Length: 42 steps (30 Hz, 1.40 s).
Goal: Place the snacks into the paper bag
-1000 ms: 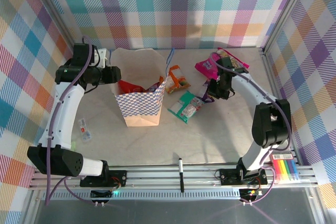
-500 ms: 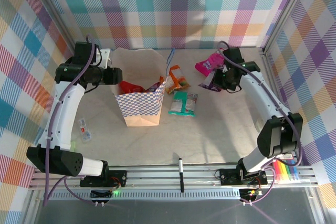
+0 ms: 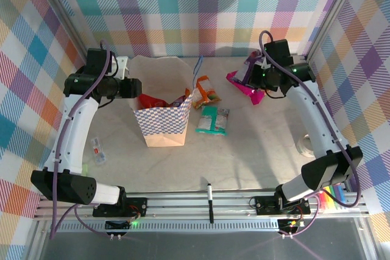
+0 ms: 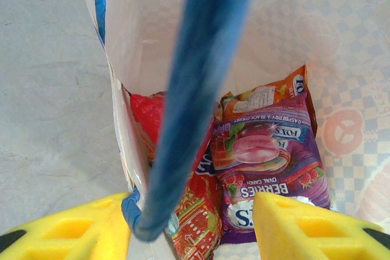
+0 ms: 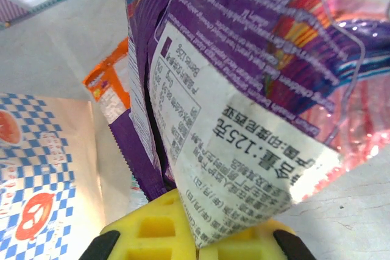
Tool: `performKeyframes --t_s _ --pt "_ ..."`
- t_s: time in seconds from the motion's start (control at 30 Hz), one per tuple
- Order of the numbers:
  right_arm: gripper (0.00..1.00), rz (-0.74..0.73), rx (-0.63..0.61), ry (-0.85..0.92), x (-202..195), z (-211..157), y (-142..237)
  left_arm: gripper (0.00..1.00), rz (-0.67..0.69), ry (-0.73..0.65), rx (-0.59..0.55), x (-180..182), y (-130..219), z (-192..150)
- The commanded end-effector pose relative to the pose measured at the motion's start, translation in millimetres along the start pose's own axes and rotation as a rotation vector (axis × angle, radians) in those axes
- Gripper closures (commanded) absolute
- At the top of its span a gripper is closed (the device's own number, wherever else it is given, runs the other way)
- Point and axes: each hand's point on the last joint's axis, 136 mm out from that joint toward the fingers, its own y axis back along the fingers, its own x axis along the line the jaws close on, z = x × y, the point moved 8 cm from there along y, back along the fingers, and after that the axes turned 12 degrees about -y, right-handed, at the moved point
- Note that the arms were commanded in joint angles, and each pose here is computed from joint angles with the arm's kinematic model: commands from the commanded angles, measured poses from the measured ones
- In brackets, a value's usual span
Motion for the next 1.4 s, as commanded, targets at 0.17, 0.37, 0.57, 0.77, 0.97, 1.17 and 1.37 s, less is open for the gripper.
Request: performKeyframes --t_s 0.17,0.37,0.57,0.77,0.97,1.17,1.37 --pt "1.00 0.158 -0.184 0.068 40.0 20.9 66.4 0.46 -0.003 -0.023 -0.029 -5.8 10.5 3.6" --pt "1.00 0.261 -0.219 0.098 60.8 18.1 91.9 0.46 0.001 -0.026 -0.044 -6.7 15.9 3.4" --pt "1.00 0.401 -0.235 0.118 77.8 12.9 117.9 0.46 0.011 -0.017 -0.055 -6.1 18.0 3.8" --pt "1.00 0.578 -0.139 0.164 106.9 1.9 124.6 0.45 0.039 0.014 -0.057 -3.5 18.0 2.9" --pt "1.00 0.664 -0.114 0.213 129.6 -5.5 128.2 0.45 0.071 0.036 -0.076 -1.1 22.0 4.4" --pt "1.00 0.799 -0.064 0.251 154.9 -14.3 137.9 0.45 0.095 0.055 -0.067 1.4 19.2 4.0" --pt "1.00 0.862 0.037 0.318 189.2 -31.6 124.5 0.45 0.161 0.114 -0.056 11.0 18.0 1.2"
